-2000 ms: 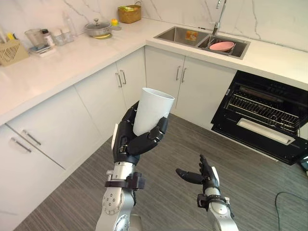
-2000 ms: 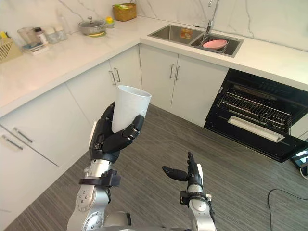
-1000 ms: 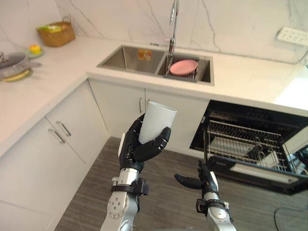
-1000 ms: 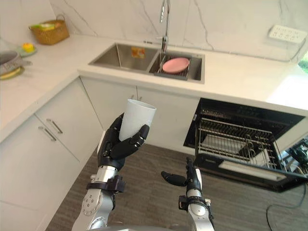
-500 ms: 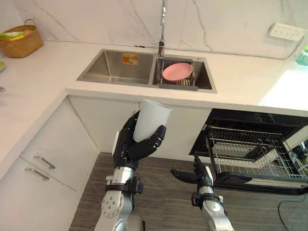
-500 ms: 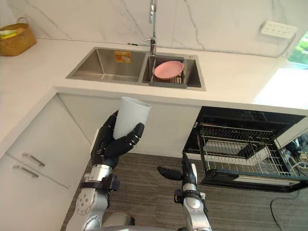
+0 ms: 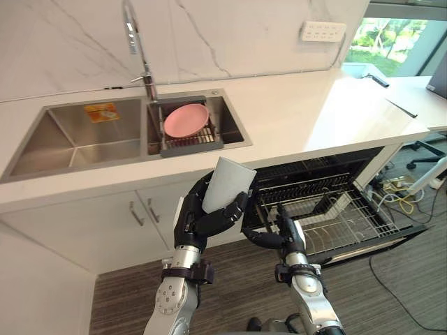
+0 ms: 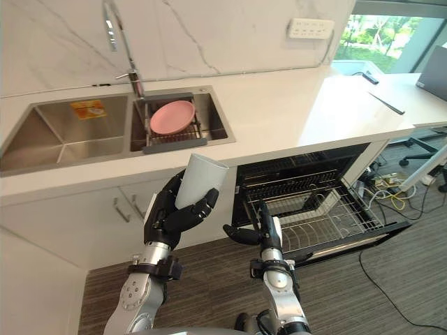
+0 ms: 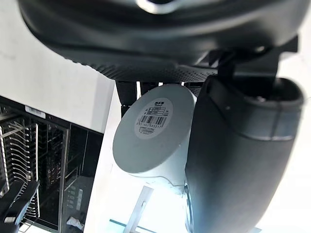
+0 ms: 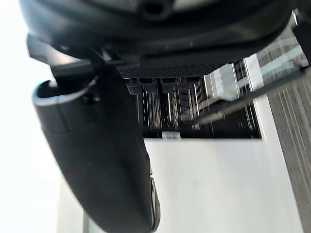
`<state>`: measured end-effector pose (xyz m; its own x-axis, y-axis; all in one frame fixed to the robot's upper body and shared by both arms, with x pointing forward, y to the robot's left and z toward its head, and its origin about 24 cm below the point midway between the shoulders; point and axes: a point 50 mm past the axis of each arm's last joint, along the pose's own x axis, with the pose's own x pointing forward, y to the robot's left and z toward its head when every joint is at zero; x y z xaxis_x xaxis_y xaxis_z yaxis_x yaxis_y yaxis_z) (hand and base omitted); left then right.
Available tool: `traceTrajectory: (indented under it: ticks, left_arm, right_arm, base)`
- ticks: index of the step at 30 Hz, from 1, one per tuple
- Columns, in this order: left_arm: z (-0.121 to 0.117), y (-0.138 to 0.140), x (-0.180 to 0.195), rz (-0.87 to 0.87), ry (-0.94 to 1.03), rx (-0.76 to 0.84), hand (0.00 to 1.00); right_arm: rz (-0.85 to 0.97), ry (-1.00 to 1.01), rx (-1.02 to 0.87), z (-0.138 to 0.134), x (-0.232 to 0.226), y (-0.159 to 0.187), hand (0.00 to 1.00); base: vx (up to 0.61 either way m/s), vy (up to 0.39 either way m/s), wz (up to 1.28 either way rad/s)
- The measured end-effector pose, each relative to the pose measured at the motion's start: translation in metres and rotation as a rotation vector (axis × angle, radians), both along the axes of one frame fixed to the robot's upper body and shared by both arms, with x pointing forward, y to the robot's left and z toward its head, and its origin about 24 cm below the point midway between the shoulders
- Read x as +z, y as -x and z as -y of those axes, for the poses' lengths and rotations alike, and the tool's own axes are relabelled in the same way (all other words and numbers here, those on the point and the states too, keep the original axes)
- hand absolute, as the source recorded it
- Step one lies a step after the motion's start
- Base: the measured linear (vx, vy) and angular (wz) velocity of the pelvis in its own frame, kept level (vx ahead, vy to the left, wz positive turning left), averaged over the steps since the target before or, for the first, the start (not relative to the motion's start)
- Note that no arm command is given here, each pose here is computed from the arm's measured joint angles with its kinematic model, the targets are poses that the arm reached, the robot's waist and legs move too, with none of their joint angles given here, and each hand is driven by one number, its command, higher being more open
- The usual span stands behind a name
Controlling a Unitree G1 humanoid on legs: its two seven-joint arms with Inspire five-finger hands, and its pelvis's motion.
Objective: Walk over to the sink, pick up the cup, carry it to the dishwasher, place the cup inside the dishwasher, then close the dishwasher door
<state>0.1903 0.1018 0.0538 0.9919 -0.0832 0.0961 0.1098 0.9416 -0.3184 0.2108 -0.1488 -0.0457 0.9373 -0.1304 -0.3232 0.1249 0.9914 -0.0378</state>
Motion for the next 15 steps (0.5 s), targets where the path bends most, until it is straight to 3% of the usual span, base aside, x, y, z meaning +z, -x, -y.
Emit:
traceTrajectory:
  ticks: [6, 15]
  left_arm:
    - [-0.001, -0.002, 0.016, 0.071, 0.038, 0.031, 0.00]
    - [-0.010, -0.004, 0.016, 0.075, -0.030, 0.084, 0.00]
  right_arm:
    - [0.186, -0.008, -0.039, 0.003, 0.035, -0.004, 1.00]
    - [0.166, -0.054, -0.039, -0.007, 0.032, 0.002, 1.00]
  base:
    - [0.23, 0.020, -0.53]
    - [0.14, 0.179, -0.51]
